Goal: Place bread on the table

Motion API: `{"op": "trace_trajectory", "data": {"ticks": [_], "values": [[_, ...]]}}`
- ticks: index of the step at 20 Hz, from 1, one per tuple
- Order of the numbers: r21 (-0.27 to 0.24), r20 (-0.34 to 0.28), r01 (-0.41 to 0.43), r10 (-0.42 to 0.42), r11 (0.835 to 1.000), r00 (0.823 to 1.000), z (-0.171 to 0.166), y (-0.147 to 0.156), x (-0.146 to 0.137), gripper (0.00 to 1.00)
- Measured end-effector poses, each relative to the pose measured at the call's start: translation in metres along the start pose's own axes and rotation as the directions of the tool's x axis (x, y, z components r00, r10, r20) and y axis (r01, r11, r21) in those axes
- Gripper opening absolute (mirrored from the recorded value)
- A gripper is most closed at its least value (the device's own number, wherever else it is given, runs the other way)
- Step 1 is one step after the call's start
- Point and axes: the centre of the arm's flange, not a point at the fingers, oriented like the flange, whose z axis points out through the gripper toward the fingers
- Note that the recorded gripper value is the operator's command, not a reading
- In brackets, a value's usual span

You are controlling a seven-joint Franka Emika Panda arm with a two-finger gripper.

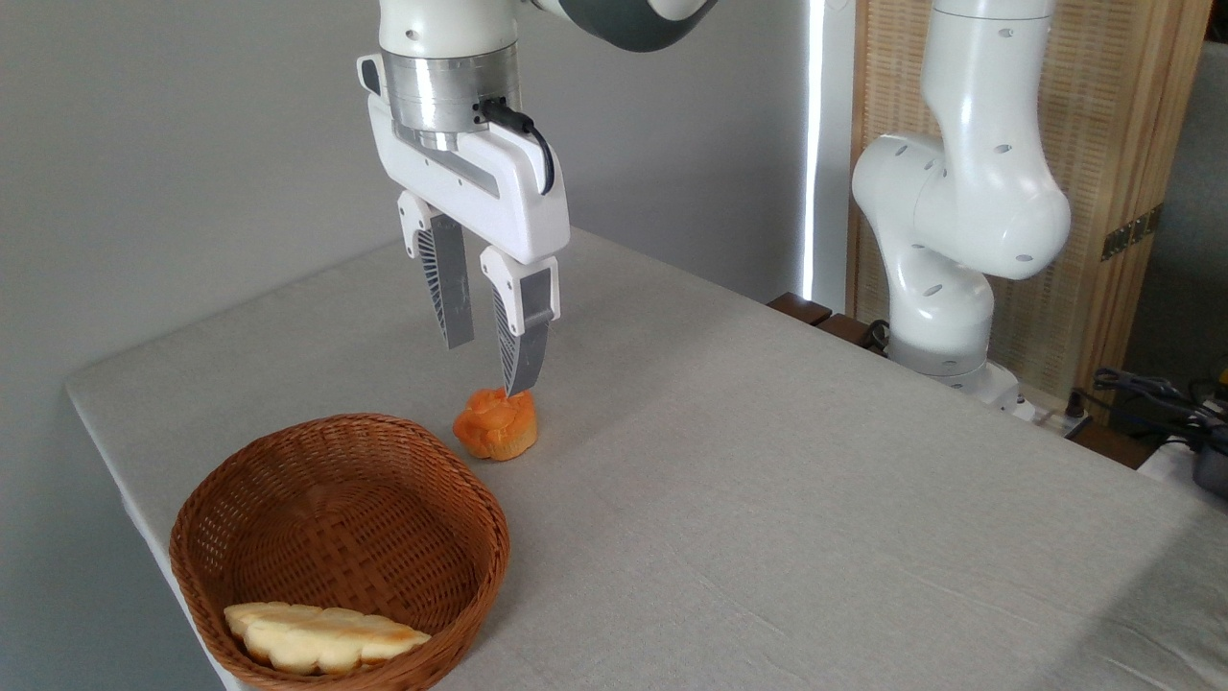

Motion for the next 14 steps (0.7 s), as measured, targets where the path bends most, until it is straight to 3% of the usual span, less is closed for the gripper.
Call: {"op": "trace_trajectory", "data": {"ticks": [8, 14], "values": [[0.008, -0.008, -0.004, 0.004, 1.0, 1.0, 0.001, -0.002, 0.004, 1.0], [0.126, -0.112, 0.004, 0.01, 0.992, 0.994, 0.006, -0.024, 0.023, 1.0]]}}
